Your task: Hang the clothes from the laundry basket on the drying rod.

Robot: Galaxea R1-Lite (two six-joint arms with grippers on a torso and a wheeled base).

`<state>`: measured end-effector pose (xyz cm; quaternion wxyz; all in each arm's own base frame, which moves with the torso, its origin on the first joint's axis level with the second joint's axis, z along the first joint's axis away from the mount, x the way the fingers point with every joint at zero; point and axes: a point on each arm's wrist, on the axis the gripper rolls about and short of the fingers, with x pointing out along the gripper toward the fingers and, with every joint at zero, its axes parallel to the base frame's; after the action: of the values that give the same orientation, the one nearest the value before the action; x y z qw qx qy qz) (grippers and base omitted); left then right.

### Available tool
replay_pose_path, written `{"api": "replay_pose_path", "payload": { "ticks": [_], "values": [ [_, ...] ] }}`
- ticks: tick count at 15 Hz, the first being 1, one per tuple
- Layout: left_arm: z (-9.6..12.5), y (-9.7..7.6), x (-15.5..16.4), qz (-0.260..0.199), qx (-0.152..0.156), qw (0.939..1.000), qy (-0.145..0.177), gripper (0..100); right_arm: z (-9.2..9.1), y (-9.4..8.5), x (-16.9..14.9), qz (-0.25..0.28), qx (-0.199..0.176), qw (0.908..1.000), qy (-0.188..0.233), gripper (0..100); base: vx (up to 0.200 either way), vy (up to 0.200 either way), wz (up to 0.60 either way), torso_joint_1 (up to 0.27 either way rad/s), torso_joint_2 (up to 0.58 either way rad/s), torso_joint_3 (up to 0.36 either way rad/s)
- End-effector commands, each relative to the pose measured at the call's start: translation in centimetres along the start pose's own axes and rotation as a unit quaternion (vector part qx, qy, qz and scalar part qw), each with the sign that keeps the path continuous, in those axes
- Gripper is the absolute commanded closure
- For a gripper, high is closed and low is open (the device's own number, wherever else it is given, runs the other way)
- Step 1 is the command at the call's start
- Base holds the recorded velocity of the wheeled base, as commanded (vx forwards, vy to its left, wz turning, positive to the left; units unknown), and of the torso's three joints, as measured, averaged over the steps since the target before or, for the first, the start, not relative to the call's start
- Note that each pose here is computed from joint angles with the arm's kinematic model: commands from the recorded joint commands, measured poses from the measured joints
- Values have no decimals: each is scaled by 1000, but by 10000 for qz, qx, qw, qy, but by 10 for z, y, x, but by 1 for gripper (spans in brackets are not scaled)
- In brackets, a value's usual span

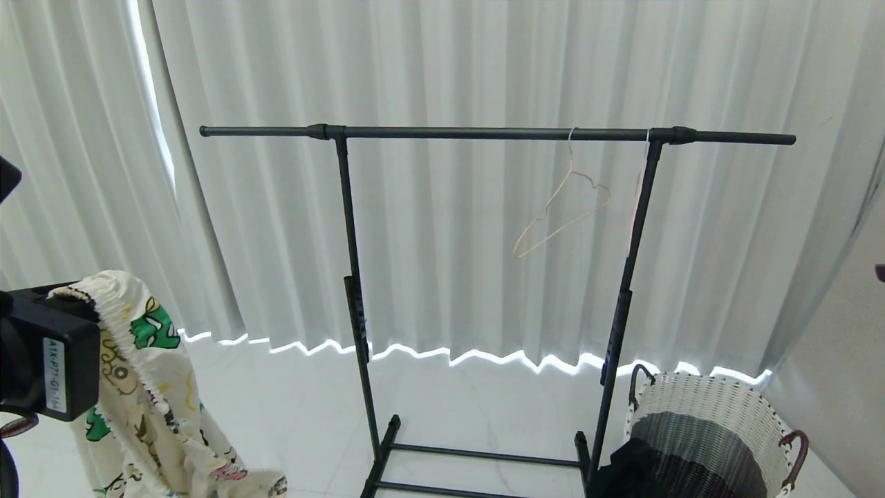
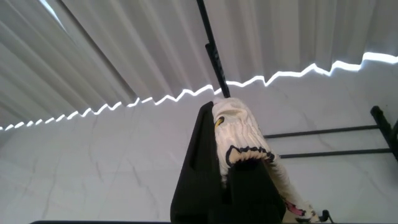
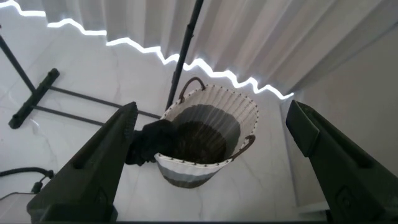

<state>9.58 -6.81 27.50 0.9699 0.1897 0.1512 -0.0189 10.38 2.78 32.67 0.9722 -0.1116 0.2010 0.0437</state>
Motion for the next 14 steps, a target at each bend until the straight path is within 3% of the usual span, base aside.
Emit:
{"api": "replay_pose_path", "payload": {
  "ticks": [1, 5, 8, 14],
  "values": [
    [0, -1, 1, 15, 12, 10000, 22, 100, 0, 0, 0, 3, -4, 10000, -5, 0, 0, 0, 0, 212, -491, -286],
    [3, 1, 0, 13, -34, 10000, -31, 100, -2, 0, -1, 19, 2, 10000, 1, 0, 0, 0, 0, 201, -467, -263],
    [2, 0, 3, 70, -16, 10000, 29, 100, 1, 0, 1, 3, 37, 9999, -140, 0, 0, 0, 0, 66, -134, -77],
    [2, 2, 5, 176, -61, 9998, 83, 100, 4, -3, 5, -148, 116, 9997, -167, 0, 200, 0, 0, 11, -16, -4]
  ]
}}
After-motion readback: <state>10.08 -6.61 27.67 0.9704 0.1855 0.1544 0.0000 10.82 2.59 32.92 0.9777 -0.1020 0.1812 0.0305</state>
